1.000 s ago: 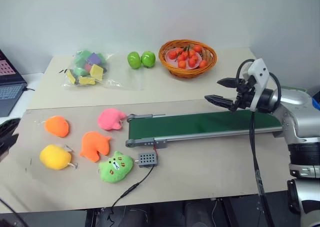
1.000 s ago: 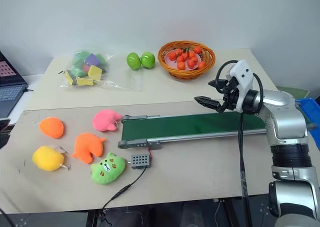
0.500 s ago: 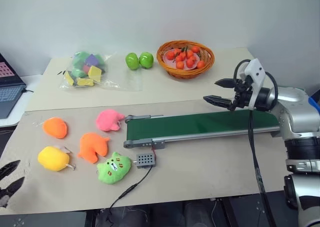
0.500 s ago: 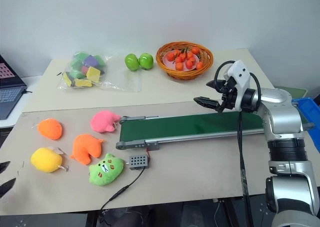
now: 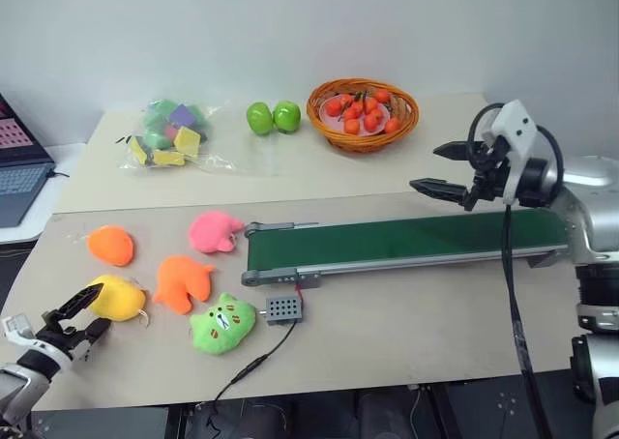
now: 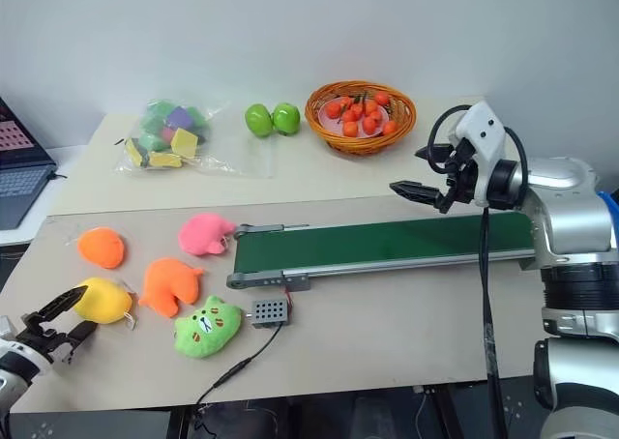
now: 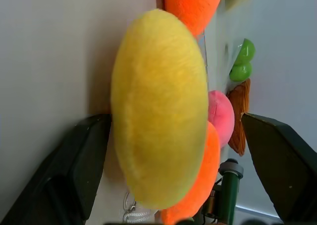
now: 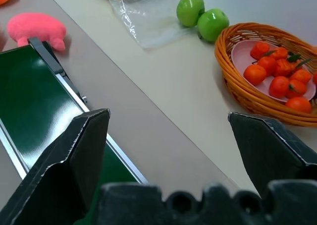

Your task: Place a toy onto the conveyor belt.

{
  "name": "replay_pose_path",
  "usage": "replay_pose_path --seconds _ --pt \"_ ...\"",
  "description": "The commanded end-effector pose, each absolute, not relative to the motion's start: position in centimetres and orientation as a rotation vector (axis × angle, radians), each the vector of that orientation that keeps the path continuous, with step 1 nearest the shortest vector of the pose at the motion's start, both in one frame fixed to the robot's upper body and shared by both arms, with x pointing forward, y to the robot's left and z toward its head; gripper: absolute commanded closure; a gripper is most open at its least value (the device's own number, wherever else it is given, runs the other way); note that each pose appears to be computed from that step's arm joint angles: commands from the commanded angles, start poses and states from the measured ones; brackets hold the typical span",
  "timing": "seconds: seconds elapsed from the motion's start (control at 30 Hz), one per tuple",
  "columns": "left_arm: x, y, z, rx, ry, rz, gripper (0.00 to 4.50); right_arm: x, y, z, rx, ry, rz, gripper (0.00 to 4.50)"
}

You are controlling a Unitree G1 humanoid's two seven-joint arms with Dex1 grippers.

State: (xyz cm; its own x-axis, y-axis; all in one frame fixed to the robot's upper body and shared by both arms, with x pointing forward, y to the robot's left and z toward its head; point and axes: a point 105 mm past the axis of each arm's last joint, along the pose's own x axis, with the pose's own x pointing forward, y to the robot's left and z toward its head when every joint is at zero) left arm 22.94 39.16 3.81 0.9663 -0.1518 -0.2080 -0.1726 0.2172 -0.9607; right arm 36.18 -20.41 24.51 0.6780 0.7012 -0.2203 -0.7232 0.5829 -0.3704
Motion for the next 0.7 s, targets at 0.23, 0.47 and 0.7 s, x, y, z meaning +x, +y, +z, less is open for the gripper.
replay_pose_path --seconds 0.23,0.47,0.7 --pt "24.4 38.8 4.7 -1.357 0.245 -0.021 2.27 35.6 -20.6 26.2 -0.495 0.003 0.806 0.00" --pt "24.9 40.1 7.8 -1.351 0.130 -0.056 3.69 35.7 -20.4 25.8 -0.493 0.005 0.805 0.00" --pt "25.4 40.1 15.5 -1.116 -0.004 -0.235 3.69 36.2 -20.1 25.5 -0.489 0.004 0.812 0.00"
